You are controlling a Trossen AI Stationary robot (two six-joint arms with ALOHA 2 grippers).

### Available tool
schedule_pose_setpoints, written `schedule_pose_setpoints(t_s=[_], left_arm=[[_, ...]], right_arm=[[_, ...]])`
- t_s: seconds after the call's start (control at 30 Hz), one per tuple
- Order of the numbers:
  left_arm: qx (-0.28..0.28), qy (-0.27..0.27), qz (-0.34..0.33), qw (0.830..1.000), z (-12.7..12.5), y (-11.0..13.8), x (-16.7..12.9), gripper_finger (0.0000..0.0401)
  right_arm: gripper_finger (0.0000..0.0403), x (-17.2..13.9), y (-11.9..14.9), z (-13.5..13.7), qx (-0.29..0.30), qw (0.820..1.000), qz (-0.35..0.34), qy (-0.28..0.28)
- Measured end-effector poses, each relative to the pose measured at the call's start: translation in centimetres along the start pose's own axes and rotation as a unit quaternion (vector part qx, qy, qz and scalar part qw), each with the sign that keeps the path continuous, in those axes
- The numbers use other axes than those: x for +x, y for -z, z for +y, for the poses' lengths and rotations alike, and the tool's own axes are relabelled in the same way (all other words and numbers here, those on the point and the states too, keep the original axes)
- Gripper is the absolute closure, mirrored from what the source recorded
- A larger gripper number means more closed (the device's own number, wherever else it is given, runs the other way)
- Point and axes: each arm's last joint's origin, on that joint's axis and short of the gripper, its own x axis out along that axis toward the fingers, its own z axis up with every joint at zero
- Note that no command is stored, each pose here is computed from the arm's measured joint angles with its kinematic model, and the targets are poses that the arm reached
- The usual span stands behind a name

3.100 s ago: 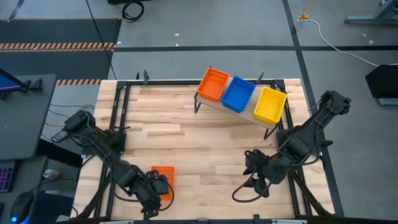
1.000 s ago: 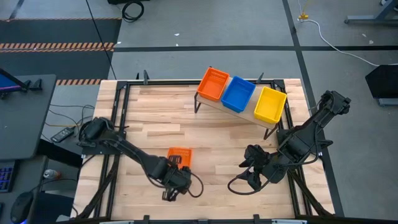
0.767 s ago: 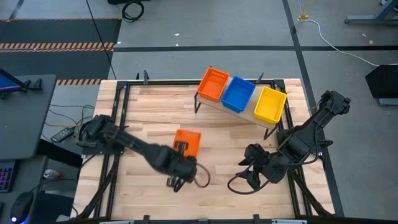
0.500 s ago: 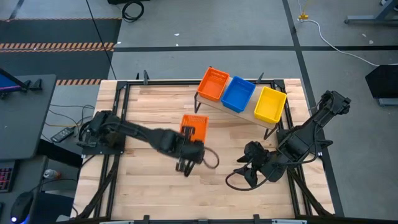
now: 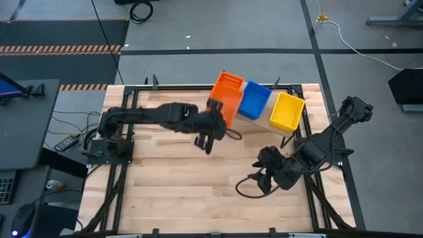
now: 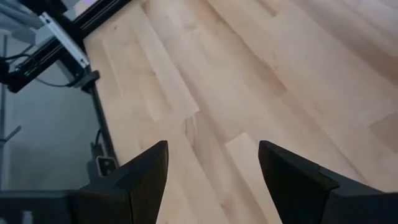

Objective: Stack baskets on shelf by color
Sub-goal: Stack the orange basket on the orange basket on the shelf

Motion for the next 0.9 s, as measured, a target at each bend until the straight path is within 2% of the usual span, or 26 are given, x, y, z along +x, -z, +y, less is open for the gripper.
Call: schedule_pose_setpoints(t_s=[0.1,0.27,0.47,0.57,0.67,0.83,0.9], left_arm=[[0.027,-0.016,0.006,0.999,2.0,1.0,0.9,0.0396],[-0.009,0.0,0.003,1.0,5.2,3.4,2.3,0.0396],[-0.027,-0.033,0.002,0.999,8.1,5.1,3.2,0.0397],[-0.014,-0.043,-0.013,0.999,9.1,5.6,3.4,0.0396],[-0.029,-0.053,-0.02,0.998,9.9,6.0,4.4,0.0396],[-0.039,-0.001,-0.028,0.999,10.3,7.1,6.8,0.0395],[-0.041,-0.006,-0.033,0.999,10.4,7.0,7.7,0.0395]], right_arm=[[0.0147,0.3,-0.5,-0.3,0.005,1.0,-0.005,0.008],[0.0147,0.7,-1.3,-0.7,0.018,1.0,-0.013,0.018],[0.0147,1.0,-1.9,-1.0,0.028,0.999,-0.019,0.025],[0.0147,1.2,-2.2,-1.2,0.033,0.999,-0.022,0.029],[0.0147,1.3,-2.5,-1.4,0.038,0.998,-0.025,0.033],[0.0147,1.6,-2.9,-1.7,0.031,0.999,-0.005,0.03],[0.0147,1.6,-2.9,-1.7,0.032,0.999,0.012,0.023]])
